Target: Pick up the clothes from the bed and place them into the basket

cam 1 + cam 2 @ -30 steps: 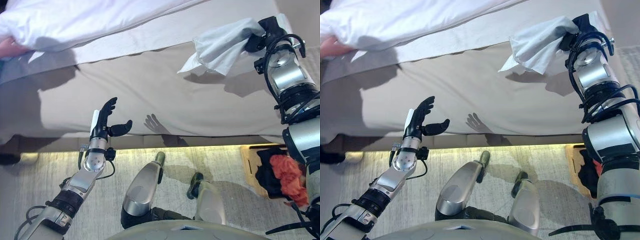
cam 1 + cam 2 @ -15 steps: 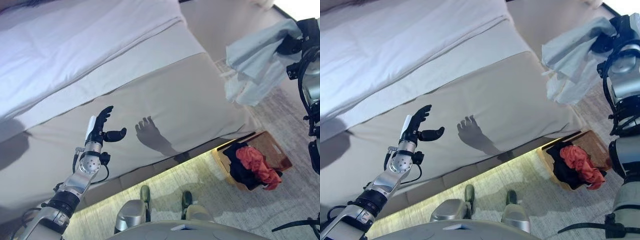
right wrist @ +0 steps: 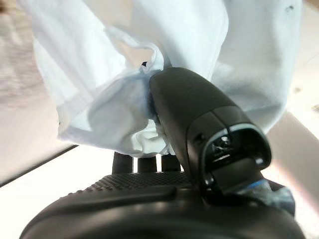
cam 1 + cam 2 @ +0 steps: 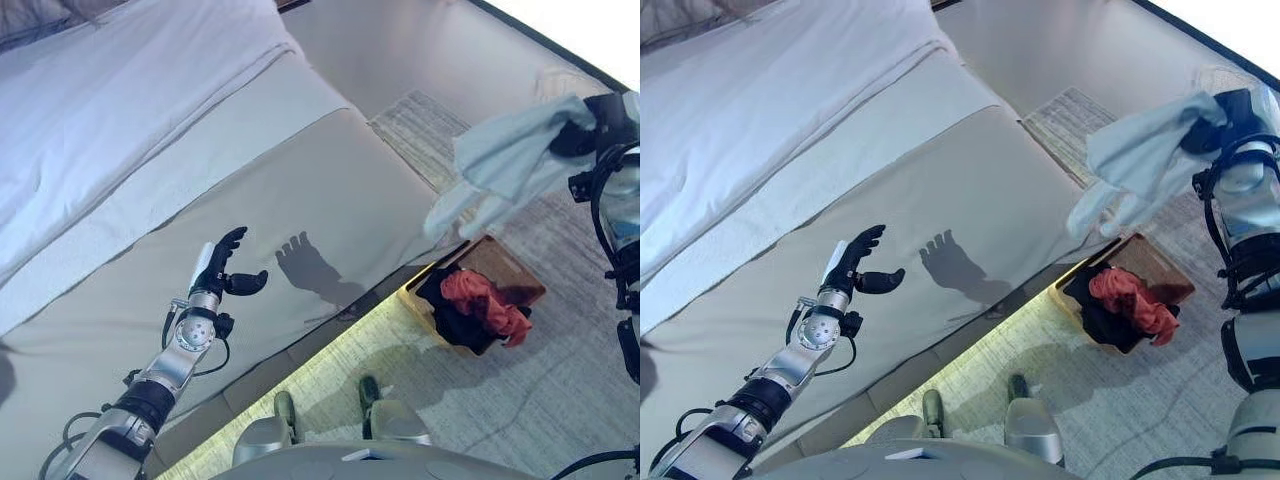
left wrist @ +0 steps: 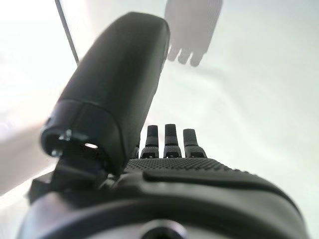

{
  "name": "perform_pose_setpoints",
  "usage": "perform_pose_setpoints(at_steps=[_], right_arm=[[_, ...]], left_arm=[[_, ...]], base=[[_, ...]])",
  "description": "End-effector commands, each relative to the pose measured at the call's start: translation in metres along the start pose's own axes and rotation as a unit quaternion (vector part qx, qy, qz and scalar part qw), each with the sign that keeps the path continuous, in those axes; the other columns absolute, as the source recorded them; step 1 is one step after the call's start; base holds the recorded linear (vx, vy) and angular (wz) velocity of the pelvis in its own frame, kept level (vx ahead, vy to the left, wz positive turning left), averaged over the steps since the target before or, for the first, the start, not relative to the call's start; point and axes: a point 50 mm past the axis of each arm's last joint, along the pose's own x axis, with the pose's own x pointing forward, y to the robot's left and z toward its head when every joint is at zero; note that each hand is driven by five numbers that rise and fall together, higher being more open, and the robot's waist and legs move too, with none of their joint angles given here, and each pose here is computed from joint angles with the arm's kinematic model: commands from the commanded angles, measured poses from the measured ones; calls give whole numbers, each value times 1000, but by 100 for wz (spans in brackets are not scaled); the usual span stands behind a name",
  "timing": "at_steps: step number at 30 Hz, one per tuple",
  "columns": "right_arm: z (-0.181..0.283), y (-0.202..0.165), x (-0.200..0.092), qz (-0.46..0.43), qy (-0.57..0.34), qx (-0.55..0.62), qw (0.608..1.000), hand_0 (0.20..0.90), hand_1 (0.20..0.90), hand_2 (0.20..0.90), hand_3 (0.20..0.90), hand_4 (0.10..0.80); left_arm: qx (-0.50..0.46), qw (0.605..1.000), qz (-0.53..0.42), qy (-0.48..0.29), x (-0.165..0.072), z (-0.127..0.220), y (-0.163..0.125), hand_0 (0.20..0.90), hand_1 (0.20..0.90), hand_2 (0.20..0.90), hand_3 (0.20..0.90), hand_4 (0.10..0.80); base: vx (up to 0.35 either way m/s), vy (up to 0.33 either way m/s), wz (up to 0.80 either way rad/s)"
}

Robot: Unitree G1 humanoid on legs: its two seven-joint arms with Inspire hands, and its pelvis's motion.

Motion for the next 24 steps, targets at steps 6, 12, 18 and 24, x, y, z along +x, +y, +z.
perform_pose_setpoints(at_steps=[6, 12, 18, 24], right_arm=[[0, -48, -2, -59, -24, -44, 997, 300, 300, 300, 200, 100], [-15, -45, -3, -50, 3, -50, 997, 300, 300, 300, 200, 100], [-22, -45, -2, -45, 14, -57, 997, 300, 300, 300, 200, 100], [-28, -39, -3, -39, 24, -65, 997, 300, 300, 300, 200, 100]], left_arm=[[6, 995, -14, -97, 7, 32, -4, 900, 900, 900, 900, 800], [-4, 994, -22, -106, 7, 38, -10, 900, 900, 900, 900, 800], [-12, 993, -16, -113, 8, 43, -10, 900, 900, 900, 900, 800], [-18, 993, -13, -115, 8, 46, -11, 900, 900, 900, 900, 800]], base=[[-16, -59, -18], [1, -24, -2], [-5, 0, 1], [-6, -9, -3]])
